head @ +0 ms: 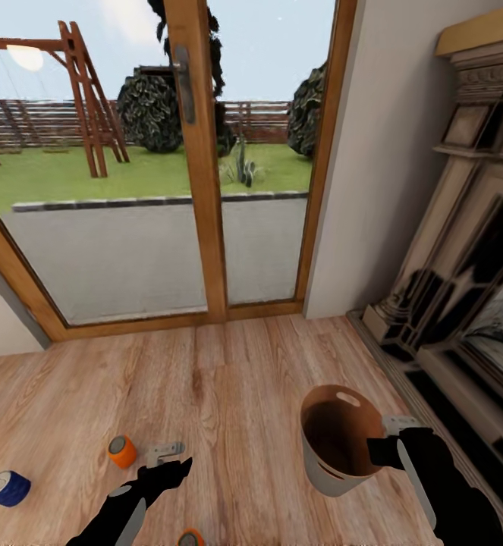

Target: Put the three can of soda from the living room inside the tash can in the kitchen.

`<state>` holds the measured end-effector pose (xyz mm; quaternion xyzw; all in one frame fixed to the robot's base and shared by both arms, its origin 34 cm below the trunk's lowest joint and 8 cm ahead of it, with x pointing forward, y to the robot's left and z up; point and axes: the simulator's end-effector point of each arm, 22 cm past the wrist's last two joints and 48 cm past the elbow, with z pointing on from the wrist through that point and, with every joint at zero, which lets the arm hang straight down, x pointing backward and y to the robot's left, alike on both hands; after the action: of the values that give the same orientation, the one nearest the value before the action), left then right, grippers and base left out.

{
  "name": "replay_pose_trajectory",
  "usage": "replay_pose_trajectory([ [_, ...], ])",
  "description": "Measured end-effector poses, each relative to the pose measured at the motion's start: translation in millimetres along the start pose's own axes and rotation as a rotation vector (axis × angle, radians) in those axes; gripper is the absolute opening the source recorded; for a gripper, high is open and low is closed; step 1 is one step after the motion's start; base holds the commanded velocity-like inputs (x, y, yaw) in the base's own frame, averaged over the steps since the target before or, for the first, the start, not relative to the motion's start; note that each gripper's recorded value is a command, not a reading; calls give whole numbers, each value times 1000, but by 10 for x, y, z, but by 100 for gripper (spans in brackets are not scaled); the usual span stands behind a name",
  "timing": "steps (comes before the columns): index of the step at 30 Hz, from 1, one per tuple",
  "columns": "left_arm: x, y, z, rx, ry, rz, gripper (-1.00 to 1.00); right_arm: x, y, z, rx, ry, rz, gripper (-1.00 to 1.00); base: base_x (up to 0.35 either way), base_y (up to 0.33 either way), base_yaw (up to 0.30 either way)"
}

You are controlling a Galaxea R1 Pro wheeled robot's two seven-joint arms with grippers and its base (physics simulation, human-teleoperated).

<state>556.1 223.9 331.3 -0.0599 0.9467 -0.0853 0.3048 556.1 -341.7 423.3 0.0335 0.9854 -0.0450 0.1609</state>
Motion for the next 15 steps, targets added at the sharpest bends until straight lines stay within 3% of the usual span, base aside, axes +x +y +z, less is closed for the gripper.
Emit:
replay_pose_trajectory([
  [15, 119, 16, 46, -3, 24, -3, 100, 77, -23, 86, 7, 24, -3, -100, 0, 0, 0],
])
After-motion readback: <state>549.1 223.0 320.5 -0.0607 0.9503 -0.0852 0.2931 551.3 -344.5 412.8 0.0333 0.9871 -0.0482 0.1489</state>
